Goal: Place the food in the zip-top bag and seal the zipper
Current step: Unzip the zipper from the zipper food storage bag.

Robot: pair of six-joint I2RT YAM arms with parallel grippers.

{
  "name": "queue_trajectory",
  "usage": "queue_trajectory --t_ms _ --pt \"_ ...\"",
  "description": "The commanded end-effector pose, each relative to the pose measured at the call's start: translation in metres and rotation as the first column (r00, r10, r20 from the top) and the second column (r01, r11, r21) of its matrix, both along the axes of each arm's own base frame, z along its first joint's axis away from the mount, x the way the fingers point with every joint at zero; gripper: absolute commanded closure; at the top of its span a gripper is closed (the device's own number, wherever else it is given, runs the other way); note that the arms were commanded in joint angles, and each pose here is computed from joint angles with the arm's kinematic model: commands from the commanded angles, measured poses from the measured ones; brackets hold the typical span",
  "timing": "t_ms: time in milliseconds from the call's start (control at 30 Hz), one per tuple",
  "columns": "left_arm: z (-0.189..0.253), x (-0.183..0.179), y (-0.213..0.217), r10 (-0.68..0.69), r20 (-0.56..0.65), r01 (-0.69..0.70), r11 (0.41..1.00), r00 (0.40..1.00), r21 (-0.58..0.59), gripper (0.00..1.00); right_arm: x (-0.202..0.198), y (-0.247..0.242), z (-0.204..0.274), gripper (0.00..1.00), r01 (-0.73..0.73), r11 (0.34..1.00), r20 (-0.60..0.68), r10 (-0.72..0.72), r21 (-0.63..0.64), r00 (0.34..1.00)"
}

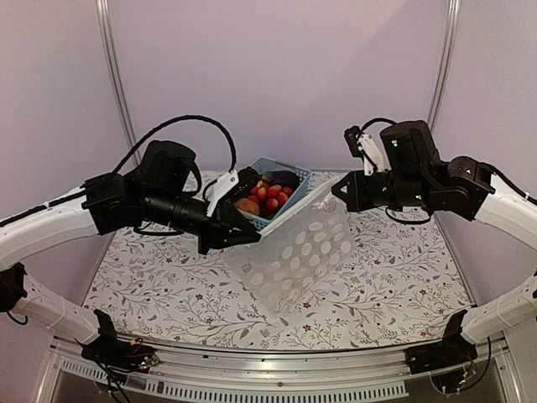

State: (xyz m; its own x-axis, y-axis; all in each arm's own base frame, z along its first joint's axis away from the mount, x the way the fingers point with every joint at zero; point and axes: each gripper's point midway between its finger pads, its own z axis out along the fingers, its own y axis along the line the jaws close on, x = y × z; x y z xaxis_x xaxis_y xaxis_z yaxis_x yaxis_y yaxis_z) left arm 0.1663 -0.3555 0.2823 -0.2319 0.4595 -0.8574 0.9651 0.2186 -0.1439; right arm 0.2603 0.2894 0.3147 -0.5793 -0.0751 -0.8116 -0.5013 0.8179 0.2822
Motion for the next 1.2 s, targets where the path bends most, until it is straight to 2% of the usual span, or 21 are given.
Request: queue_trajectory --t_ms 0,1167 --pt "-0.002 -0.005 0.011 -0.008 -0.007 0.009 0.999 1.000 0.031 1.00 0.013 -0.028 0.002 1.00 0.107 0.993 0.041 -0.106 -0.042 0.994" --pt "-0.019 0.005 0.017 0.020 0.003 -0.021 0.993 1.000 0.113 1.00 0.008 -0.048 0.008 1.00 0.139 0.988 0.068 -0.134 -0.065 0.989"
